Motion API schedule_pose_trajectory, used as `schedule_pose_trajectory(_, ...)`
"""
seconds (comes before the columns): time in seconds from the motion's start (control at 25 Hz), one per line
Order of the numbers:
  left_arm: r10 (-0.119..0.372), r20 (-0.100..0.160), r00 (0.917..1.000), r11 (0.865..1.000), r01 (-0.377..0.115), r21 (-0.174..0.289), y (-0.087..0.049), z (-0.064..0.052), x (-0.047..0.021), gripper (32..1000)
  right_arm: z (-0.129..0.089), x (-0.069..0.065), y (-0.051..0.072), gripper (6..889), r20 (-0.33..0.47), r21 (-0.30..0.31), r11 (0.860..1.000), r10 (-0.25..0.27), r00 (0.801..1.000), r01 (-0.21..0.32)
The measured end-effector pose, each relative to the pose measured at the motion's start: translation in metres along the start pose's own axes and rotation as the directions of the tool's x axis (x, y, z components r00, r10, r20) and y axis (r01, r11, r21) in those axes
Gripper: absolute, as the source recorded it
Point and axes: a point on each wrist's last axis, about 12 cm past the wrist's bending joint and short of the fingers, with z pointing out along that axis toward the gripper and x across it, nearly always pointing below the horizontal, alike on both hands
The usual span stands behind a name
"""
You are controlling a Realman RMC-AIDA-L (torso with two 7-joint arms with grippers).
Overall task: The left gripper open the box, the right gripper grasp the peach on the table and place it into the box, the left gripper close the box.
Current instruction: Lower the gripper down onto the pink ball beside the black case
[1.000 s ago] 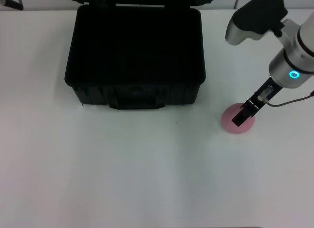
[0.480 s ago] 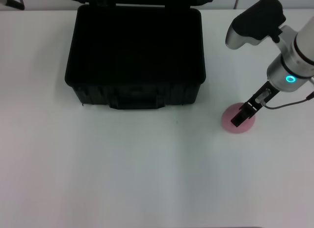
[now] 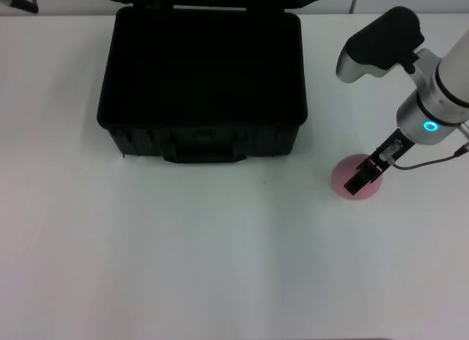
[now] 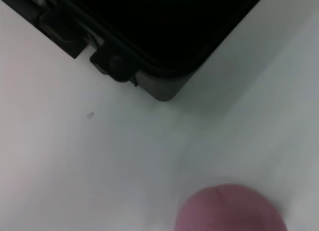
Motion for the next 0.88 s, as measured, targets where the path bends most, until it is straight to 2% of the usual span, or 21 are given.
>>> schedule_pose_trajectory(0.88,0.007,-0.002,1.0000,1.000,-0.007,0.003,-0.0022,0.0007,-0.0012,383,0.0051,0.0022,-0.0012,802,-0.007,0.002,1.000,0.009,1.000,-0.009)
